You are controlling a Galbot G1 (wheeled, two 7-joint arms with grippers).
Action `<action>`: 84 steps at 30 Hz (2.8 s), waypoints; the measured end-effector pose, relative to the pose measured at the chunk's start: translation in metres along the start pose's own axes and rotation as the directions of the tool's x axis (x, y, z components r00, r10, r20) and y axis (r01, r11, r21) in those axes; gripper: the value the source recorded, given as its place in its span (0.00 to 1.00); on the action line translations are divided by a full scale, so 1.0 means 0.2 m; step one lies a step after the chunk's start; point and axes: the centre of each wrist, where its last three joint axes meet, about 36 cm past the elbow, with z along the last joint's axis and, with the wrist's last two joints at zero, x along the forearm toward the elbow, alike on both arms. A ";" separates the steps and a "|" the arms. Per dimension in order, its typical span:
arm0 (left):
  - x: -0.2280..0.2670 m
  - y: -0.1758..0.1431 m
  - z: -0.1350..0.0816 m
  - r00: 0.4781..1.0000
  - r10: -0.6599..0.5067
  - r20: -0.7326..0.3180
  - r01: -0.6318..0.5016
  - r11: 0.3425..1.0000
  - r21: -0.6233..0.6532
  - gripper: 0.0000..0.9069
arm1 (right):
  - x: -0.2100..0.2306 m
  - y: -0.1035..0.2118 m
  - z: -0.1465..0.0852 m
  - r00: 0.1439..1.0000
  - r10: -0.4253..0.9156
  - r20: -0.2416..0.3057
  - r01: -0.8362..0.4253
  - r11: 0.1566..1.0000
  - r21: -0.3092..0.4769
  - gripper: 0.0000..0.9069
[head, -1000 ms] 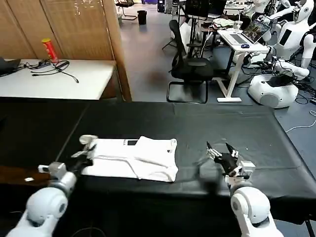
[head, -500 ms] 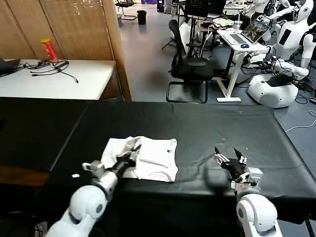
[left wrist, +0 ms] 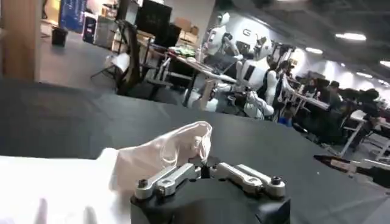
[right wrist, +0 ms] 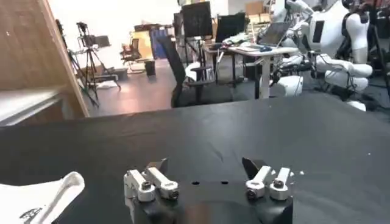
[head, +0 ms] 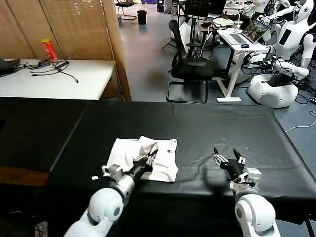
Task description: Fold and organize the clothes.
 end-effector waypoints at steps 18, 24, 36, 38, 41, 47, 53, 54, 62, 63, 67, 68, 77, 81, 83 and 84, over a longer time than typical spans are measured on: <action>-0.07 -0.06 0.01 0.996 0.071 0.051 -0.072 0.997 0.032 0.00 | -0.02 0.04 0.01 1.000 -0.012 -0.004 0.012 1.000 0.002 0.97; -0.12 -0.06 0.05 0.998 0.053 0.044 -0.053 0.999 0.008 0.97 | -0.02 0.04 0.00 1.000 -0.019 -0.003 0.019 1.000 0.006 0.97; -0.15 -0.10 0.11 0.995 0.089 0.038 -0.093 0.988 0.120 0.97 | -0.04 0.07 0.00 0.997 -0.081 -0.010 0.081 0.995 0.055 0.97; -0.15 -0.12 0.10 0.993 0.111 0.044 -0.117 0.977 0.178 0.97 | -0.04 0.07 -0.01 0.995 -0.096 -0.011 0.096 0.993 0.065 0.97; -0.15 -0.13 0.07 0.990 0.123 0.072 -0.136 0.967 0.215 0.97 | -0.05 0.09 -0.02 0.990 -0.139 -0.012 0.139 0.987 0.082 0.97; -0.08 -0.03 -0.09 0.986 0.073 0.150 -0.084 0.994 0.067 0.97 | -0.05 0.17 -0.05 0.952 -0.304 -0.013 0.304 0.944 0.127 0.97; 0.04 0.18 -0.22 0.983 -0.039 0.180 0.049 0.998 -0.050 0.97 | -0.07 0.29 -0.03 0.900 -0.432 -0.055 0.433 0.874 0.223 0.97; 0.06 0.21 -0.23 0.982 -0.056 0.182 0.070 0.995 -0.071 0.97 | -0.08 0.32 -0.03 0.892 -0.449 -0.060 0.449 0.861 0.240 0.97; 0.17 0.28 -0.22 0.971 -0.132 0.200 0.167 0.971 -0.170 0.97 | -0.16 0.55 0.02 0.865 -0.488 -0.113 0.492 0.785 0.377 0.97; 0.18 0.28 -0.21 0.970 -0.137 0.199 0.173 0.969 -0.174 0.97 | -0.18 0.56 0.02 0.873 -0.474 -0.117 0.479 0.787 0.389 0.97; 0.21 0.27 -0.19 0.969 -0.150 0.195 0.186 0.965 -0.183 0.97 | -0.22 0.60 0.04 0.897 -0.421 -0.131 0.436 0.800 0.413 0.97; 0.21 0.27 -0.18 0.969 -0.152 0.194 0.188 0.965 -0.183 0.97 | -0.22 0.61 0.04 0.899 -0.417 -0.131 0.432 0.803 0.411 0.97; 0.23 0.26 -0.13 0.970 -0.164 0.181 0.196 0.964 -0.177 0.97 | -0.32 0.63 0.08 0.950 -0.304 -0.068 0.307 0.878 0.366 0.97; 0.23 0.26 -0.12 0.969 -0.166 0.183 0.198 0.965 -0.174 0.97 | -0.38 0.60 0.09 0.974 -0.224 -0.039 0.225 0.921 0.319 0.97; 0.23 0.27 -0.11 0.969 -0.169 0.183 0.201 0.964 -0.173 0.97 | -0.40 0.57 0.08 0.978 -0.204 -0.037 0.206 0.935 0.290 0.97; 0.23 0.27 -0.11 0.968 -0.169 0.183 0.201 0.964 -0.172 0.97 | -0.40 0.55 0.08 0.979 -0.198 -0.039 0.201 0.939 0.279 0.97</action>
